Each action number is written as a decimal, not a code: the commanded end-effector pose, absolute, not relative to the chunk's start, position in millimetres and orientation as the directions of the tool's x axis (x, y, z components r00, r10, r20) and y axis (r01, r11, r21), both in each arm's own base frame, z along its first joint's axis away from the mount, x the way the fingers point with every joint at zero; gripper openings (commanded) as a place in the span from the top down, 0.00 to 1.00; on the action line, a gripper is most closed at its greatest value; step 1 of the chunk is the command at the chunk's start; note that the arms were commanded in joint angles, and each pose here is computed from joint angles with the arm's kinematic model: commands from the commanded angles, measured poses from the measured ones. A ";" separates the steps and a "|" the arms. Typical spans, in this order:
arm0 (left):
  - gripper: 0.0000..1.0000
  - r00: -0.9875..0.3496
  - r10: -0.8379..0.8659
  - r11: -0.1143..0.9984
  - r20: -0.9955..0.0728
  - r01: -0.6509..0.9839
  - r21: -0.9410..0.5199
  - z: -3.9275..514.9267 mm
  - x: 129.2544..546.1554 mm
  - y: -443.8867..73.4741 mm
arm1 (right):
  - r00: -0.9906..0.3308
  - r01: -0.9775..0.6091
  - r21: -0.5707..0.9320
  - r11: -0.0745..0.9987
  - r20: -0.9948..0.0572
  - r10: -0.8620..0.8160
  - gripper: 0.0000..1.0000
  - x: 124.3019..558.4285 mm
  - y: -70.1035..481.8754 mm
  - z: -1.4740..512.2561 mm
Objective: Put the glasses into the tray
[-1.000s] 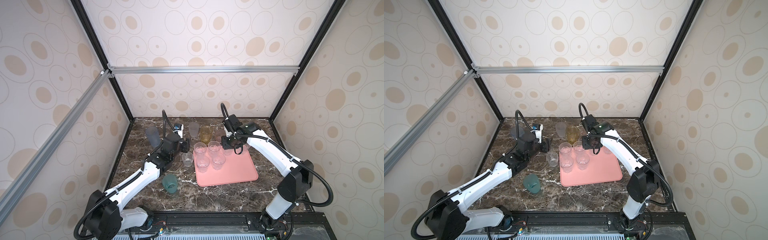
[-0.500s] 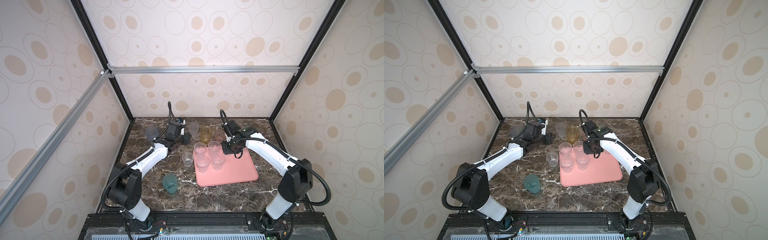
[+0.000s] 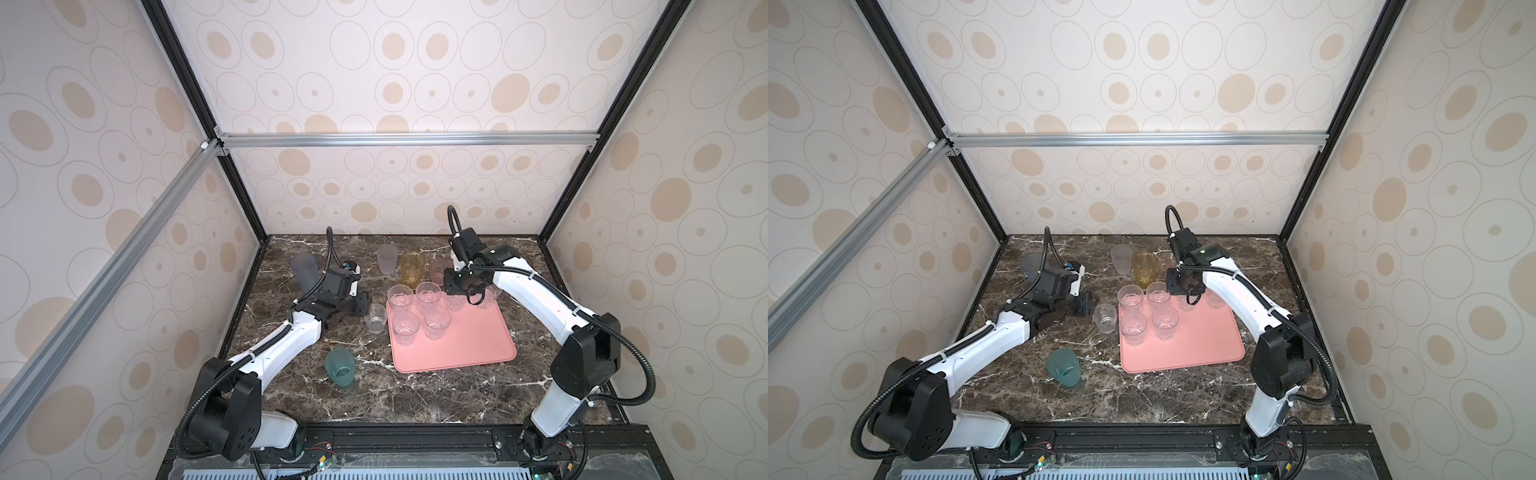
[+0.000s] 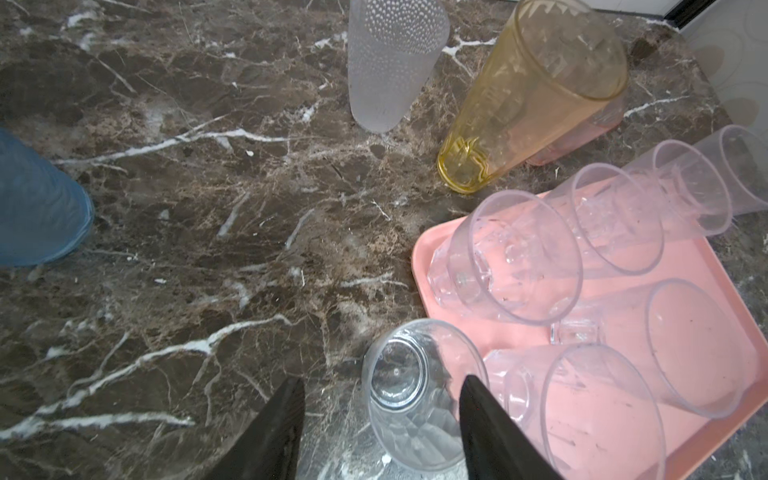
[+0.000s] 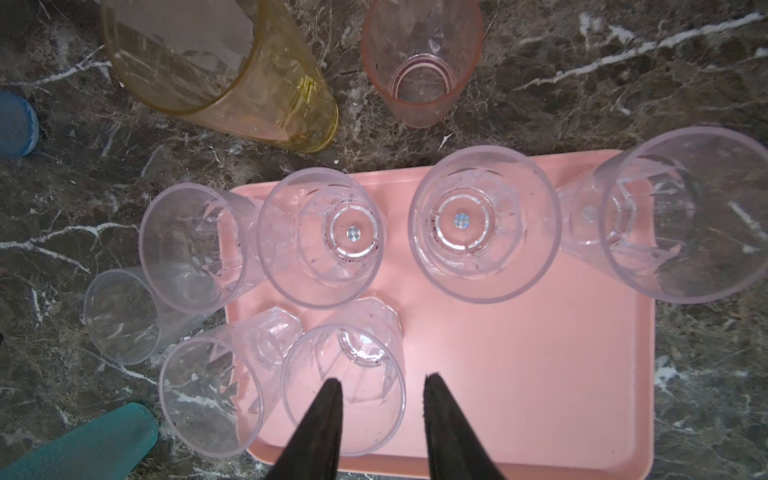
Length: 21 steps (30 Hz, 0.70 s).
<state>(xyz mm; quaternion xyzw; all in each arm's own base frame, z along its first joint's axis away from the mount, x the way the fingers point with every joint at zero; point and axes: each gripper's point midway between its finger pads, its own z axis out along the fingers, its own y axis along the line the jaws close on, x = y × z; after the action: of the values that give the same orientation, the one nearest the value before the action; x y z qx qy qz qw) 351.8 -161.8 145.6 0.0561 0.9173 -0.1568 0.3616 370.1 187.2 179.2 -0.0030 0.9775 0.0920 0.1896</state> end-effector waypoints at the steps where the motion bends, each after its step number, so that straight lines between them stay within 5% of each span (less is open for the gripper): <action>1: 0.42 -0.751 -0.017 0.939 -0.660 0.215 -0.269 141.6 342.6 -163.5 | -0.935 -0.028 0.190 0.981 -0.351 0.041 0.64 368.3 189.5 172.4; 21: 0.48 -0.792 0.092 0.951 -0.604 0.249 -0.182 99.9 341.2 -177.7 | -0.913 -0.045 0.160 0.986 -0.407 0.024 0.64 398.7 190.6 187.8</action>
<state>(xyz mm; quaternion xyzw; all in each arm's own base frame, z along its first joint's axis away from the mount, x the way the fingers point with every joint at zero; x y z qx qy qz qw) 339.2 -180.8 101.8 0.0811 0.9364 -0.1477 0.3078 390.8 193.2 186.9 -0.0035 0.9737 0.0921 0.2085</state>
